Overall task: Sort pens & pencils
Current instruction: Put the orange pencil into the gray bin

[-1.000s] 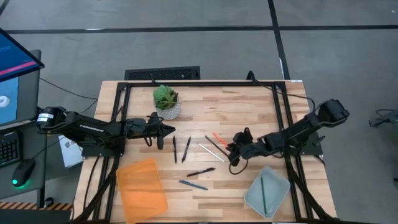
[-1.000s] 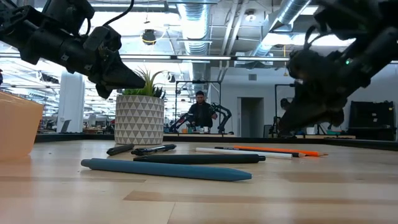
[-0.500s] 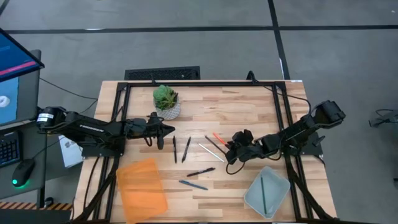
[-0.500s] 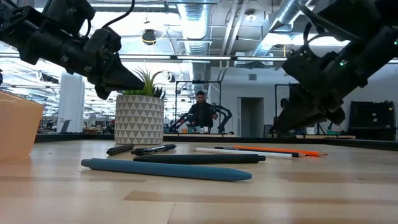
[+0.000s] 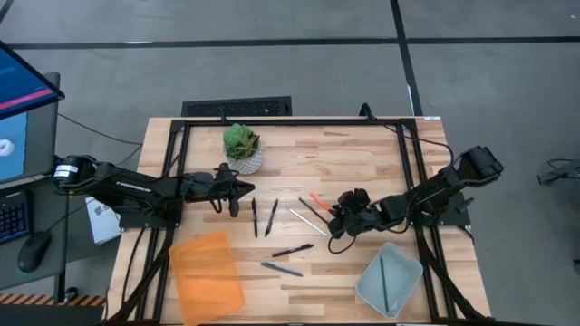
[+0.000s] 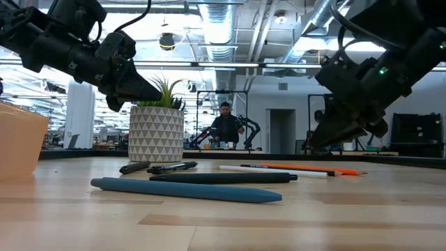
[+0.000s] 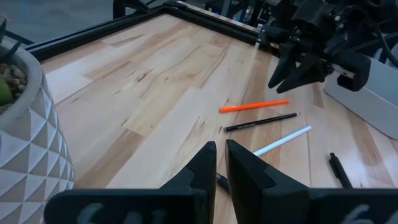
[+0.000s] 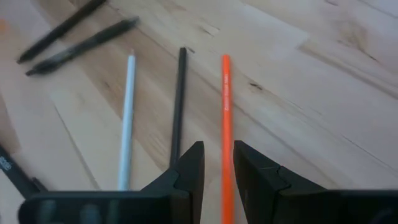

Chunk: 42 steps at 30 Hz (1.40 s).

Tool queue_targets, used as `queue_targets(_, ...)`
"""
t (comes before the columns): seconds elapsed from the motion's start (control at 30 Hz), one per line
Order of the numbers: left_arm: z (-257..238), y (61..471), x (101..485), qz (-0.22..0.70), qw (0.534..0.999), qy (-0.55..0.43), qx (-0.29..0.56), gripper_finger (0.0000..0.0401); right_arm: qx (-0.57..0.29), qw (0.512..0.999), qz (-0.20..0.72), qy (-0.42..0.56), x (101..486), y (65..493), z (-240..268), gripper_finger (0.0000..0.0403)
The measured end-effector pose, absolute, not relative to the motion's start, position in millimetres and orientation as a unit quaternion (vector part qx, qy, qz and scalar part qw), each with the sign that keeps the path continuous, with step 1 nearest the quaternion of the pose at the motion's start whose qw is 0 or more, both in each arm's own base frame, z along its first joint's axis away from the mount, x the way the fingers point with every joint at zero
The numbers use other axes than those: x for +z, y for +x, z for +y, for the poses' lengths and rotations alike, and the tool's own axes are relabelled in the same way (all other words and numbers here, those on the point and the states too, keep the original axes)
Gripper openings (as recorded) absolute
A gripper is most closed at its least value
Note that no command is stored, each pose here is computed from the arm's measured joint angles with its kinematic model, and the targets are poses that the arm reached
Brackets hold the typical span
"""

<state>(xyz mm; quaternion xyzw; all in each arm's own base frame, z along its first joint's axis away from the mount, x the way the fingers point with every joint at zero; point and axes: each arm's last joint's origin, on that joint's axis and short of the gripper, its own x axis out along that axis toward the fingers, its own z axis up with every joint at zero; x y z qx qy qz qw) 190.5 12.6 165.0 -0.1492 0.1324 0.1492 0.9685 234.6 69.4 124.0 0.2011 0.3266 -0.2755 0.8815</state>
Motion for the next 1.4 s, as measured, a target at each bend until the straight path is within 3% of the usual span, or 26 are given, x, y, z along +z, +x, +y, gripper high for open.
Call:
queue_targets(0.6, 12.6, 190.4, 164.6, 0.135, 0.968, -0.149, 0.149, 0.0025, -0.293, 0.877, 0.328, 0.196, 120.8, 227.0, 77.3, 0.0108)
queue_targets(1.4, 12.6, 189.6, 162.4, 0.146, 0.966, -0.148, 0.152, 0.0025, -0.318, 0.864, 0.33, 0.209, 85.1, 237.2, 81.3, 0.0108)
